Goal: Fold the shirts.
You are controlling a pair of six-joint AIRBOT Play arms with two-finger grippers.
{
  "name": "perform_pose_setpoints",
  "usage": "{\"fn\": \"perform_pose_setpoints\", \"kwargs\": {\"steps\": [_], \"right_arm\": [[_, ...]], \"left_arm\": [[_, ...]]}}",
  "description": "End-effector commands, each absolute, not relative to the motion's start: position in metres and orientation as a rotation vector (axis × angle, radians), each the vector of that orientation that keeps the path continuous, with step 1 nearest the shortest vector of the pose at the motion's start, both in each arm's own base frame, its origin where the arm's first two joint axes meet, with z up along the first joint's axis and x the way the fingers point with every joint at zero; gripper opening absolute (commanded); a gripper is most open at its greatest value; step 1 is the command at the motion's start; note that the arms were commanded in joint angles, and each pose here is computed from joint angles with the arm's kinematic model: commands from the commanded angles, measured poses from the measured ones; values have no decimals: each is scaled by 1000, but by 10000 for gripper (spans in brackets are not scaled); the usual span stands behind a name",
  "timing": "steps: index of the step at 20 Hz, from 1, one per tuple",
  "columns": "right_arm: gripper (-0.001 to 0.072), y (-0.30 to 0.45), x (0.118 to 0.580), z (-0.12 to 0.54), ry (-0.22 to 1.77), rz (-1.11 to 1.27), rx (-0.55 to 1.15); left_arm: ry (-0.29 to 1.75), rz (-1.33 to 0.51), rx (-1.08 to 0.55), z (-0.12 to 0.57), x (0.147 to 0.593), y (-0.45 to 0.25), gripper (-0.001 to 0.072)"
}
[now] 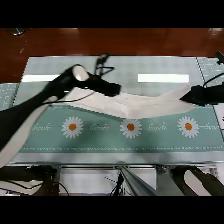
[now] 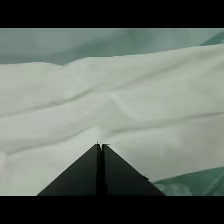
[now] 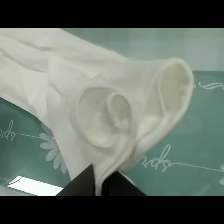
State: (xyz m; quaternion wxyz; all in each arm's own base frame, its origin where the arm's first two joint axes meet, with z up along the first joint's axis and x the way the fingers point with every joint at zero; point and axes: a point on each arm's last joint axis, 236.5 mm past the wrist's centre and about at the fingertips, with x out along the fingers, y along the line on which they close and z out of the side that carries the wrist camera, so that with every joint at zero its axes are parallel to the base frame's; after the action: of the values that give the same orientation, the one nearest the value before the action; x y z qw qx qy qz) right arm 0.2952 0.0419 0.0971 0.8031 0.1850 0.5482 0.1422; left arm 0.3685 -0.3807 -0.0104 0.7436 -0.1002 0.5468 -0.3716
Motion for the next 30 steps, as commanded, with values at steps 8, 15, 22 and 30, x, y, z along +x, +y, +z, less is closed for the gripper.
{"fn": "perform_pose_setpoints", "kwargs": {"steps": [8, 15, 22, 30], "right_arm": [[30, 63, 260, 139, 1055, 325, 414], [30, 87, 267, 158, 992, 432, 486], [30, 201, 310, 177, 952, 713, 473], [31, 372, 389, 78, 1093, 839, 368]], "left_arm": [[1467, -1103, -207, -59, 216, -537, 18], [1347, -856, -474, 12, 393, -392, 18], [1052, -630, -507, 140, 449, -168, 18], [798, -481, -501, 141, 308, -124, 19]]}}
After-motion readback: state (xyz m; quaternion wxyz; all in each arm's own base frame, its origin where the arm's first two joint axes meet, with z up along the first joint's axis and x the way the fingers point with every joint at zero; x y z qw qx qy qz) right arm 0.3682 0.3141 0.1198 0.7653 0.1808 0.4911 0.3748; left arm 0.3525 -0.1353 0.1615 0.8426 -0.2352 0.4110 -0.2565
